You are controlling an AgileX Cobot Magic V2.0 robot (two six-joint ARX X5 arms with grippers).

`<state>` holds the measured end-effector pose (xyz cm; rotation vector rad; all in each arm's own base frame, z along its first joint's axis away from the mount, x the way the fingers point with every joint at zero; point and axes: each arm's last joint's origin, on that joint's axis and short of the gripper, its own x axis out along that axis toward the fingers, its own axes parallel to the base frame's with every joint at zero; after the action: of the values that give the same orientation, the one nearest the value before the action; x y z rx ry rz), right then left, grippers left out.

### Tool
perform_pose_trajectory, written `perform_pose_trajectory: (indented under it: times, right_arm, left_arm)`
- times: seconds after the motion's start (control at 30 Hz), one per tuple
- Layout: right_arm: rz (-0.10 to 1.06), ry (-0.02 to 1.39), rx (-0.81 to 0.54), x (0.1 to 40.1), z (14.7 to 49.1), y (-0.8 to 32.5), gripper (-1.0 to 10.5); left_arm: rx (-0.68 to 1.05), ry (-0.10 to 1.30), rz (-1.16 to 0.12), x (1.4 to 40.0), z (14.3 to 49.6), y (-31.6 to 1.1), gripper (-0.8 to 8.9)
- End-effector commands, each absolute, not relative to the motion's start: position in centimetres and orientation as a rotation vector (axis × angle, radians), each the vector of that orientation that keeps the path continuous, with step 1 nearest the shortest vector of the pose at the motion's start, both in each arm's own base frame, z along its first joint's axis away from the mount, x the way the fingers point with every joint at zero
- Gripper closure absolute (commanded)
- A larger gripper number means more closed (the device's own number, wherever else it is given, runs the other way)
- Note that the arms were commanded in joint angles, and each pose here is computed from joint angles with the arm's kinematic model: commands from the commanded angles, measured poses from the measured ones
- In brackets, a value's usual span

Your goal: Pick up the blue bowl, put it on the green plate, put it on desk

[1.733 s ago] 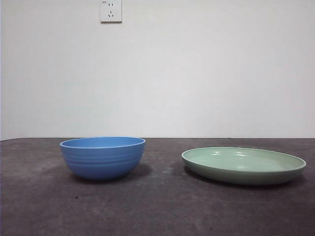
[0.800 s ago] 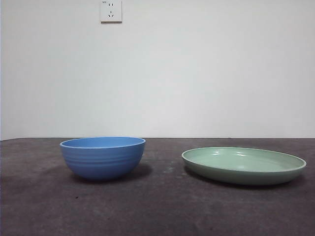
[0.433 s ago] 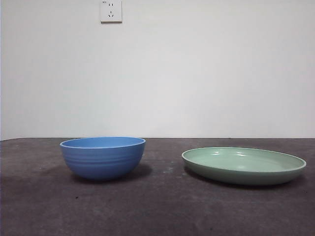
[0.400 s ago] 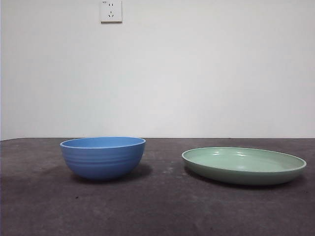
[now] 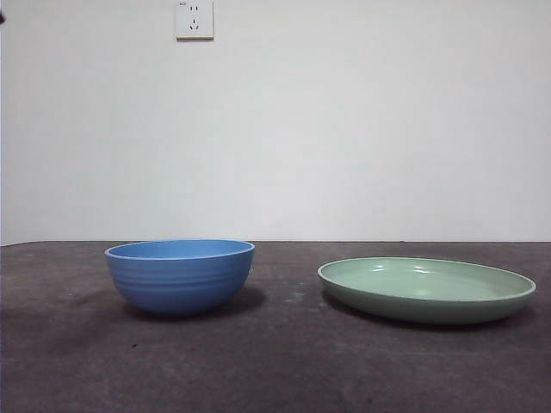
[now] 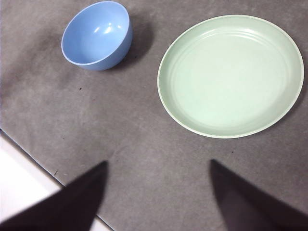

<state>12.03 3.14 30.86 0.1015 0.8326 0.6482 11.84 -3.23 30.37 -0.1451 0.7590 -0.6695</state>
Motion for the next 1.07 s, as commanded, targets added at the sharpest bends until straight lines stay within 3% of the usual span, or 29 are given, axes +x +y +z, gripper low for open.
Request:
perform_pose_trajectory:
  times: [0.03,0.5,0.83,1.07]
  right_arm:
    - [0.653,0.809,0.103,12.1,31.4,3.2,5.4]
    - [0.653,0.805,0.106,12.2,31.5,3.2,5.4]
    - [0.652,0.806,0.106,12.2,31.5,3.2,5.4]
    - [0.652,0.806,0.106,12.2,31.5,3.2,5.4]
  left_arm:
    - [-0.128,0.732,-0.686,11.9,31.0,-3.3,3.67]
    - [-0.180,0.732,-0.696,14.2,31.7,-4.3,3.77]
    - [-0.107,0.805,-0.636,19.6,33.1,-7.1,3.81]
    - [-0.028,0.904,-0.537,23.9,31.8,-9.3,3.81]
